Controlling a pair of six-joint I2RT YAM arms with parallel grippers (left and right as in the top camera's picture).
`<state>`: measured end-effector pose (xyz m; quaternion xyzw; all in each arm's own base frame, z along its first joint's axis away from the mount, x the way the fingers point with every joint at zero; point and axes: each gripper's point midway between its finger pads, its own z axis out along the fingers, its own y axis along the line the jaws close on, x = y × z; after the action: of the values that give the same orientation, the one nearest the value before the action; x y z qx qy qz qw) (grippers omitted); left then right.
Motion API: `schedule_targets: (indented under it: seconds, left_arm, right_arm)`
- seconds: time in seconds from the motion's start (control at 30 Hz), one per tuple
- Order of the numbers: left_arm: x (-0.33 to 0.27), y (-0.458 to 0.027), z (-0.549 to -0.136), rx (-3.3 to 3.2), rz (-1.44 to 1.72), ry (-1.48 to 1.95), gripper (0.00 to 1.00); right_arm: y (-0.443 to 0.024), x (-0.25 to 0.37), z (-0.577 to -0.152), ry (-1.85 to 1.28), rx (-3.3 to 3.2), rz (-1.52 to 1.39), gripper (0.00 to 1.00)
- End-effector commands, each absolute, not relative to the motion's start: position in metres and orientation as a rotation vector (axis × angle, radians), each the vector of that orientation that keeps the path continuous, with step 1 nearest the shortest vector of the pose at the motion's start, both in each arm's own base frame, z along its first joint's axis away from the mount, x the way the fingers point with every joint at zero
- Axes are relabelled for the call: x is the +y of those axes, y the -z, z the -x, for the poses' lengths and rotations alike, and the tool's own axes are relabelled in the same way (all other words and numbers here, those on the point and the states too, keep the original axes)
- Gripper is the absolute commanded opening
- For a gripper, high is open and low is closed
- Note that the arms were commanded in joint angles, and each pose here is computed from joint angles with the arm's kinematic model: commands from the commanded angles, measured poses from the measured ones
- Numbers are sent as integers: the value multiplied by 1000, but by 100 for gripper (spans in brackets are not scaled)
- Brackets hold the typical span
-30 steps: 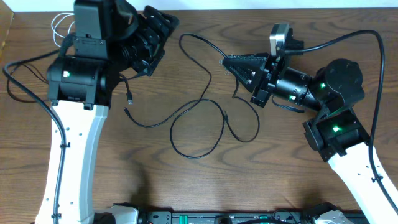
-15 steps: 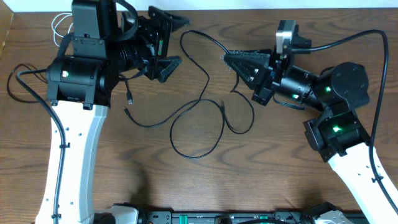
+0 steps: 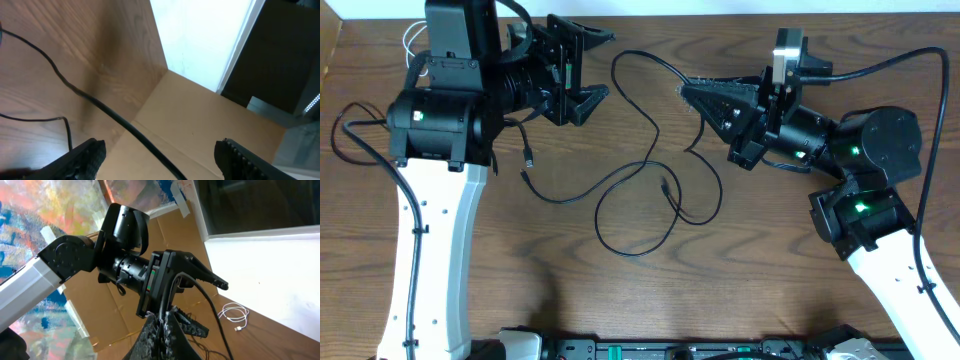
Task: Untangle cables
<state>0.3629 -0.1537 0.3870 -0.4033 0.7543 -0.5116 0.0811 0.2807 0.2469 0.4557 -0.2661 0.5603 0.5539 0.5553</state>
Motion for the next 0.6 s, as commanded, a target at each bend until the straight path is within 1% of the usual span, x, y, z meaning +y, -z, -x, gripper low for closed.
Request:
schedule_targets:
  seconds: [0.0, 0.07, 0.2, 0.43, 0.53, 0.57]
  left_arm:
    - [-158, -394, -361, 2255, 1223, 1587, 71]
    - [-159, -395, -360, 2259, 1230, 1603, 69]
    - [-168, -401, -351, 2298, 1186, 1684, 69]
    - [-169, -401, -350, 2302, 1188, 1696, 68]
    - [-167, -400, -351, 2295, 1202, 1686, 56]
    - [-167, -400, -352, 2295, 1203, 1685, 54]
  right_arm:
    - [-462, 245, -278, -1318, 1311, 623, 1]
    - [-462, 245, -278, -1319, 1312, 623, 1]
    - [-462, 245, -278, -1318, 1312, 623, 1]
    - [-463, 245, -277, -1334, 1317, 615, 1]
    - [-463, 247, -275, -1341, 1316, 621, 1]
    - [-463, 248, -274, -1344, 1315, 624, 1]
